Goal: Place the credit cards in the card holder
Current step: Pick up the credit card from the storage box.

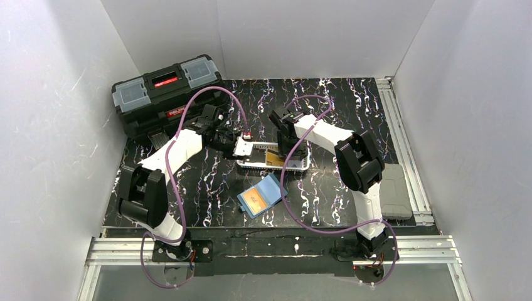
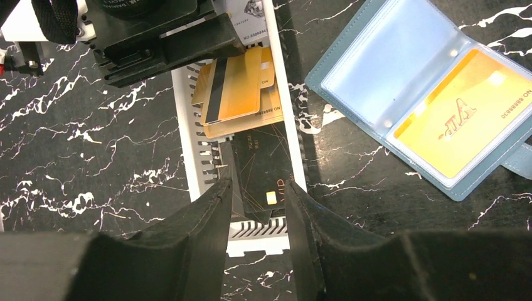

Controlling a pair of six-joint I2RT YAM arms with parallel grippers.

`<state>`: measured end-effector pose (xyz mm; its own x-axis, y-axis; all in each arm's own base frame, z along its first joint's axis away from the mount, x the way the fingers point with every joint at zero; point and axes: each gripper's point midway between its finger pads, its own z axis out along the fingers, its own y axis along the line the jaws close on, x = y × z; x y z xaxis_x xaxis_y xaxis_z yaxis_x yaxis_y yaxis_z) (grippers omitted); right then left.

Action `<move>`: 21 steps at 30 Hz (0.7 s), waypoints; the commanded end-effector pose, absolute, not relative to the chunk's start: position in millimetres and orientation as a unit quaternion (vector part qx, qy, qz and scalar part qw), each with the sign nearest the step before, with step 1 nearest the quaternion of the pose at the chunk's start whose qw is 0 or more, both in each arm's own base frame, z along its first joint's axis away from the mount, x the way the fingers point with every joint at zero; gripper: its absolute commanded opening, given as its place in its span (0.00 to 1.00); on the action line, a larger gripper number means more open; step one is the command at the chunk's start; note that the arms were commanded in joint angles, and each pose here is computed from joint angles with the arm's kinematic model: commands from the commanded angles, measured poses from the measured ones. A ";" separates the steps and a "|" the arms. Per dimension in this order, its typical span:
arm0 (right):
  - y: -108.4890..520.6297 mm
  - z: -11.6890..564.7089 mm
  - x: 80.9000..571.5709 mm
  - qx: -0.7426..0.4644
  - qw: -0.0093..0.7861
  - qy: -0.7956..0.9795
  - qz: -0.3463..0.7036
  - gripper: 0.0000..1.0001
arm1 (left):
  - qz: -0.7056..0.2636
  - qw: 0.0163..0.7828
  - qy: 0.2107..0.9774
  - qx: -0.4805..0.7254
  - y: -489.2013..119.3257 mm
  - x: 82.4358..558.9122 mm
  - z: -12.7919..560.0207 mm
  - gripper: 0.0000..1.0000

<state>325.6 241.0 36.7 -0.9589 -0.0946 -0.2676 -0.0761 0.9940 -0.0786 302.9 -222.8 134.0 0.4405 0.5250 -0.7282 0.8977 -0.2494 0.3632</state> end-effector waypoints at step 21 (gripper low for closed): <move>252.4 67.3 329.3 -0.058 0.174 0.983 0.002 0.54 | -0.264 0.395 0.438 0.764 -228.0 283.5 156.4 0.33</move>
<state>327.0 248.1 42.1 -0.9524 -0.1152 -0.2821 -0.1058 0.9932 -0.0484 291.3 -220.8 132.0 0.4466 0.5176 -0.7298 0.8941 -0.2895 0.3419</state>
